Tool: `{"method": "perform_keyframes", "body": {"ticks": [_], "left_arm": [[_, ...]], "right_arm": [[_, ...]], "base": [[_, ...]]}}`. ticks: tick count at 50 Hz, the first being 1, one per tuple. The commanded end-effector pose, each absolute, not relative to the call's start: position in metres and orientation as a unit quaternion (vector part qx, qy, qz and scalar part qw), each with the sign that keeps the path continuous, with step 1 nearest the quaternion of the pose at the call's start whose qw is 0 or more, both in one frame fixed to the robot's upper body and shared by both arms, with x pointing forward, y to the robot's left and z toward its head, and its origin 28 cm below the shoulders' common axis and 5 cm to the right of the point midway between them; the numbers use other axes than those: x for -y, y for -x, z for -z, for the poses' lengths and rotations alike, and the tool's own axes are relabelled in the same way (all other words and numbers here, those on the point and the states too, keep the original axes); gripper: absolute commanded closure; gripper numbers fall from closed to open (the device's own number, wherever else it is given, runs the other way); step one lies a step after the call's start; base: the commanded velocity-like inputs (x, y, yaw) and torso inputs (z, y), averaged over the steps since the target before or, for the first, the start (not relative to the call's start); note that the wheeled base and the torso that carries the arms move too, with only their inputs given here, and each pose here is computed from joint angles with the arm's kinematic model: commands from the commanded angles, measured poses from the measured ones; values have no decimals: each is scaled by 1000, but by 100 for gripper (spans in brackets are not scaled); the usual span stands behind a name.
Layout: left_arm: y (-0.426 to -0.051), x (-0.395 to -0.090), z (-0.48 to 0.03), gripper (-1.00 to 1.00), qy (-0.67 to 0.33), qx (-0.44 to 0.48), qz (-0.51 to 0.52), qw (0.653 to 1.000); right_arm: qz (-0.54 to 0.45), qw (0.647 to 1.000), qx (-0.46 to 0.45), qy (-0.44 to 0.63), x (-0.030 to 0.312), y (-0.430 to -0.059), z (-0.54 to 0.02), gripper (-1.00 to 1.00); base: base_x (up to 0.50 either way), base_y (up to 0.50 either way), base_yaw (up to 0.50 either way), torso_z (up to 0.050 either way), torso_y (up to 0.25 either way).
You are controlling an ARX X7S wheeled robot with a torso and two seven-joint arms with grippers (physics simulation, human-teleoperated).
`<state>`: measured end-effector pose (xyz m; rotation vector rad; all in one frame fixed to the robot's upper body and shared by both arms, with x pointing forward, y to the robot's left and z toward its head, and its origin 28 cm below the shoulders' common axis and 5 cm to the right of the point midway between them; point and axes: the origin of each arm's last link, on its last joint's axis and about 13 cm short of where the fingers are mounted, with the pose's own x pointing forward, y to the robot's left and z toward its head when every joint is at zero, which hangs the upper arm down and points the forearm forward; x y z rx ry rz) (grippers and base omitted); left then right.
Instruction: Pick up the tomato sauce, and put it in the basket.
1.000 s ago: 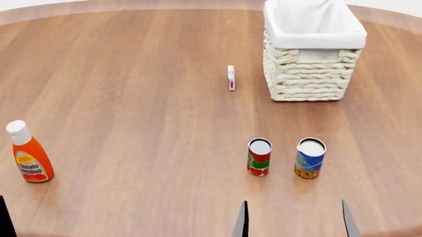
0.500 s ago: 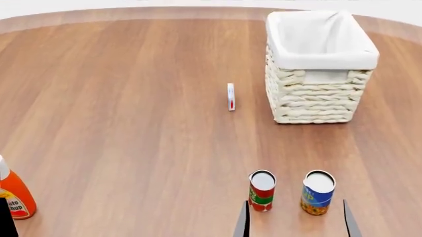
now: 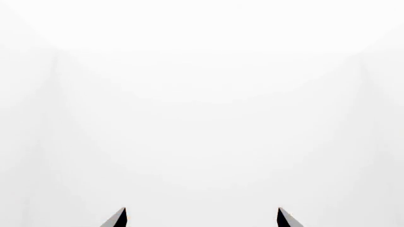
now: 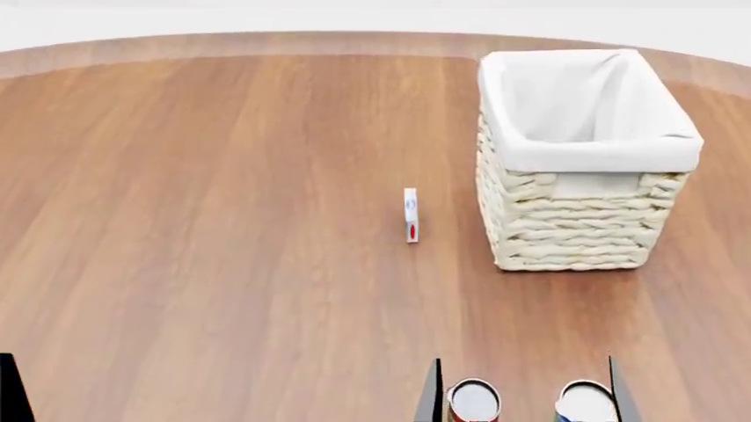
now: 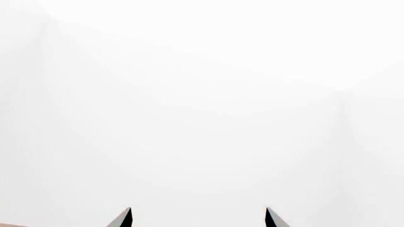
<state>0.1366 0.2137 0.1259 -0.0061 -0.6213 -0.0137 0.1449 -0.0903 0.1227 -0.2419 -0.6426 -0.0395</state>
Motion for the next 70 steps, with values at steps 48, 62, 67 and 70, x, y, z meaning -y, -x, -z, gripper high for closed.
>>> {"method": "perform_keyframes", "body": {"ticks": [48, 62, 67, 70], "left_arm": [[-141, -212, -121, -100, -1, 290, 0, 957], [-142, -212, -121, -100, -1, 289, 0, 957], [-142, -212, -120, -100, 0, 288, 0, 958], [-143, -213, -119, -100, 2, 287, 0, 958]], "right_arm": [[17, 946, 306, 107, 93, -146, -120, -100], [16, 944, 312, 104, 92, -146, -119, -100], [16, 948, 301, 104, 92, -146, -116, -100], [16, 954, 282, 95, 92, -146, -110, -100]], "base": [[327, 0, 0, 0, 0], [46, 0, 0, 0, 1], [0, 0, 0, 0, 0], [0, 0, 0, 0, 0]]}}
